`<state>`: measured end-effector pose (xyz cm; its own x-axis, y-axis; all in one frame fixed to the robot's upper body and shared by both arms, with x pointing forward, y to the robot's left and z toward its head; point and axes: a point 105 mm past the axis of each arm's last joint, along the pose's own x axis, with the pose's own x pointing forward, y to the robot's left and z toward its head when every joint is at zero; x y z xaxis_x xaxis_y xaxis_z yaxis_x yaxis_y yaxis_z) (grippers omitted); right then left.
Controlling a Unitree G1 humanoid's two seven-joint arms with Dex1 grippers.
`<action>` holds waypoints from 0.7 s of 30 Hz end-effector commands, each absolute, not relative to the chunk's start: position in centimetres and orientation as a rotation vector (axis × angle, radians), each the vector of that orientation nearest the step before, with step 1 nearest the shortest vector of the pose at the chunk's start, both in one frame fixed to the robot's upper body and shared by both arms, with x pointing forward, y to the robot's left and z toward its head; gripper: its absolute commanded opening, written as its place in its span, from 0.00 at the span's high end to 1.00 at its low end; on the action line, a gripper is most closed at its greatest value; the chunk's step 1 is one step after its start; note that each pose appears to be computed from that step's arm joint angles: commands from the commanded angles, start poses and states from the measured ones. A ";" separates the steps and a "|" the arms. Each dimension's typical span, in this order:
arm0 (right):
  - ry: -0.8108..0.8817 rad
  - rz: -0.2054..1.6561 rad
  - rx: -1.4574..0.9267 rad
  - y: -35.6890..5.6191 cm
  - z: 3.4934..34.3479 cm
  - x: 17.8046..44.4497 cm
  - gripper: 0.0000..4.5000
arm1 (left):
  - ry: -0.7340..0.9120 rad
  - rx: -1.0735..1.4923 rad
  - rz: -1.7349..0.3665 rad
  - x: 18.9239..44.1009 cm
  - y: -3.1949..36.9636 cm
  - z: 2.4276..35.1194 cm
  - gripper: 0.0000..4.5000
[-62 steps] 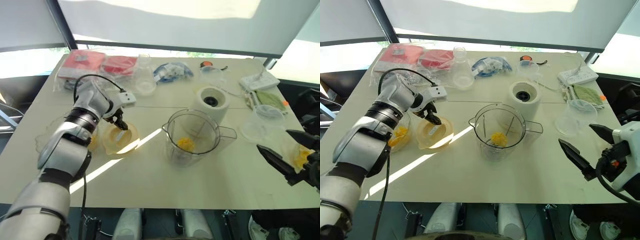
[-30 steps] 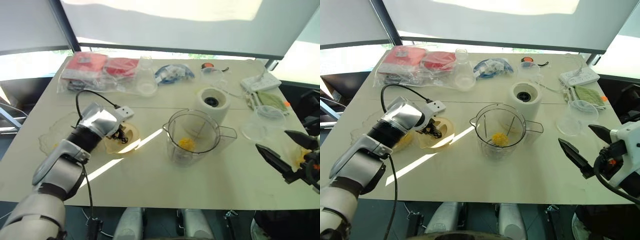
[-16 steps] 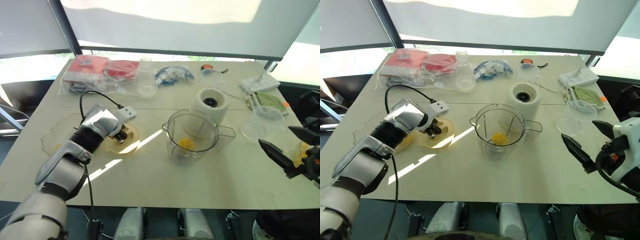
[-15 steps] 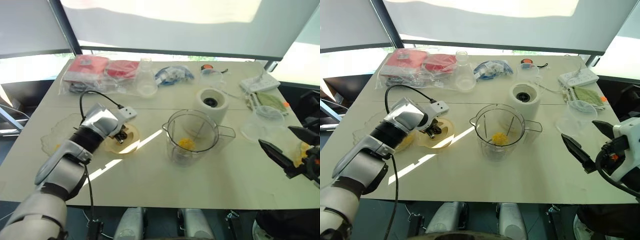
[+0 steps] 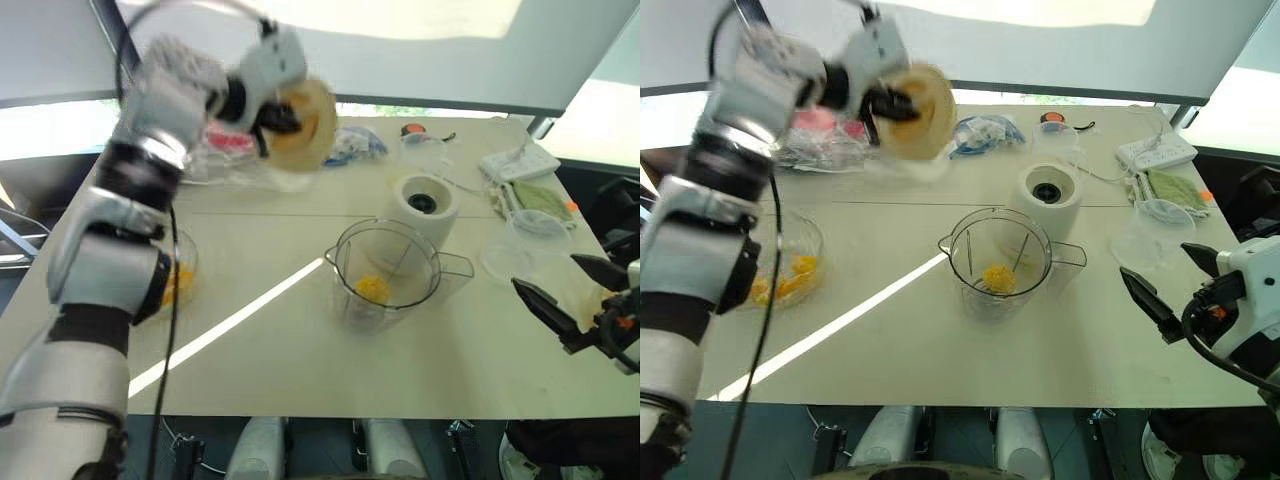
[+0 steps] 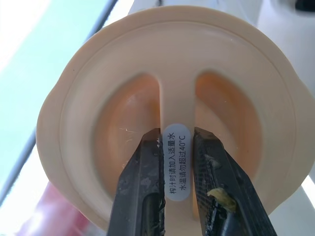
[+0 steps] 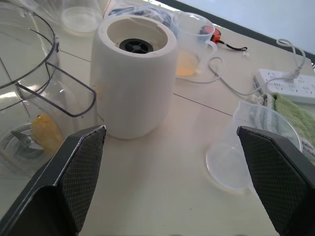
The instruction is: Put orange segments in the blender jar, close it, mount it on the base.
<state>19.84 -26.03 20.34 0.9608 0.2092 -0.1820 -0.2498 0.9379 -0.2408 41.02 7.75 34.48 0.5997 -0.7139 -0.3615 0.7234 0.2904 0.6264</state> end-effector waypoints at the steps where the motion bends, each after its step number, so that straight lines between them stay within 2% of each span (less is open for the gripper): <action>1: 0.115 0.228 -0.286 -26.0 20.9 19.8 0.00 | -0.057 0.782 -1.201 38.9 6.3 36.1 0.95; 6: 0.108 0.224 -0.278 -25.8 20.7 19.9 0.00 | -0.102 0.762 -1.566 34.9 4.0 36.4 0.95; 8: 0.104 0.221 -0.272 -25.8 20.5 19.9 0.00 | -0.033 0.739 -1.615 34.4 2.6 36.3 0.95; 13: 0.101 0.233 -0.235 -25.3 19.8 20.0 0.00 | 0.003 0.705 -1.749 31.8 -0.5 37.2 0.95; 16: 0.067 0.251 -0.198 -24.3 19.7 20.5 0.00 | 0.067 0.839 -1.799 31.0 -2.3 35.1 0.95; 21: 0.033 0.301 -0.162 -22.5 19.8 21.0 0.00 | 0.197 0.988 -1.829 31.0 -2.9 31.3 0.95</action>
<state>21.12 -23.46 18.86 0.9586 0.2654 -0.1034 -0.2779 0.9510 -0.1354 31.37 -2.86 31.45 -0.1627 -0.7216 -0.6729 0.8517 -0.4470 0.2734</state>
